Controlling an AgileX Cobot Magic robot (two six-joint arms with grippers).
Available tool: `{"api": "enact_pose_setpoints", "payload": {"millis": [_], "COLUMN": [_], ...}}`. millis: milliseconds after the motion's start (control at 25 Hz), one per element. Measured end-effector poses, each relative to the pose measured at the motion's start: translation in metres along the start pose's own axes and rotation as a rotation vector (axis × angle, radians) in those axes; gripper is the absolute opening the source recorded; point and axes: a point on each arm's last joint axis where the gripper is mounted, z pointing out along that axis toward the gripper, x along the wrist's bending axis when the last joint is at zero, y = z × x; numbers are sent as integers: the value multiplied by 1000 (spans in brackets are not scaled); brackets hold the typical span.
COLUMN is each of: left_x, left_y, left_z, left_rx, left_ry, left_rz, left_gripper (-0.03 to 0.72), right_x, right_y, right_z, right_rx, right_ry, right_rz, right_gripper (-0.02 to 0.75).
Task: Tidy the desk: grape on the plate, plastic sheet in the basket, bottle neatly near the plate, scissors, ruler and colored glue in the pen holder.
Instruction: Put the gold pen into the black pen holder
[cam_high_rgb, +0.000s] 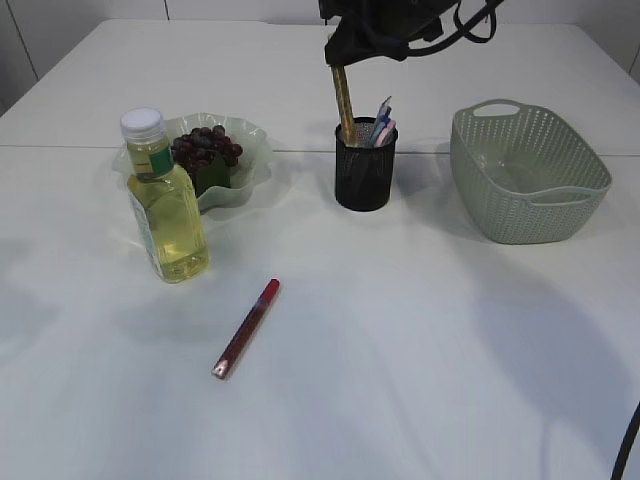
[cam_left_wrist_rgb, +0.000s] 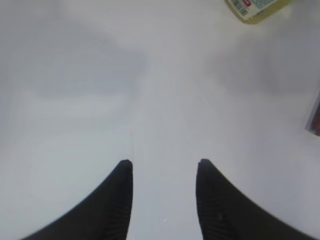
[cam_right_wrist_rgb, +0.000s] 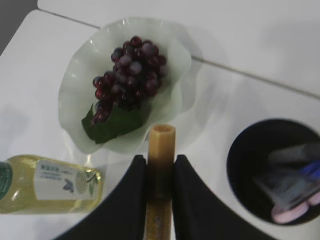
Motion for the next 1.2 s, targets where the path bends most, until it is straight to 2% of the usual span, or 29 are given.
{"api": "enact_pose_setpoints", "payload": {"millis": [240,400,760,1080,1200], "left_x": [0,0,-1,-1,-1], "left_y": [-4,-4,-5,-5,-5], "left_z": [0,0,0,0,0], "left_rx": [40,46,49,50,50], "left_ry": [1,1,-14,-15,-15], "left_rz": [-1,-2,-14,-14,-14], "left_gripper": [304,303,301,298,298], "right_x": [-5,-13,-39,-44,-44], "right_y": [16,19,-3,-6,-8], "right_z": [1,11,58,65,66], "right_rx": [-182,-255,-223,-222,-202], "right_ry": [-59,-108,-145,-171,-163], "right_rz": [-198,-275,-267,-287,-289], "right_gripper": [118,118,118,119,162]}}
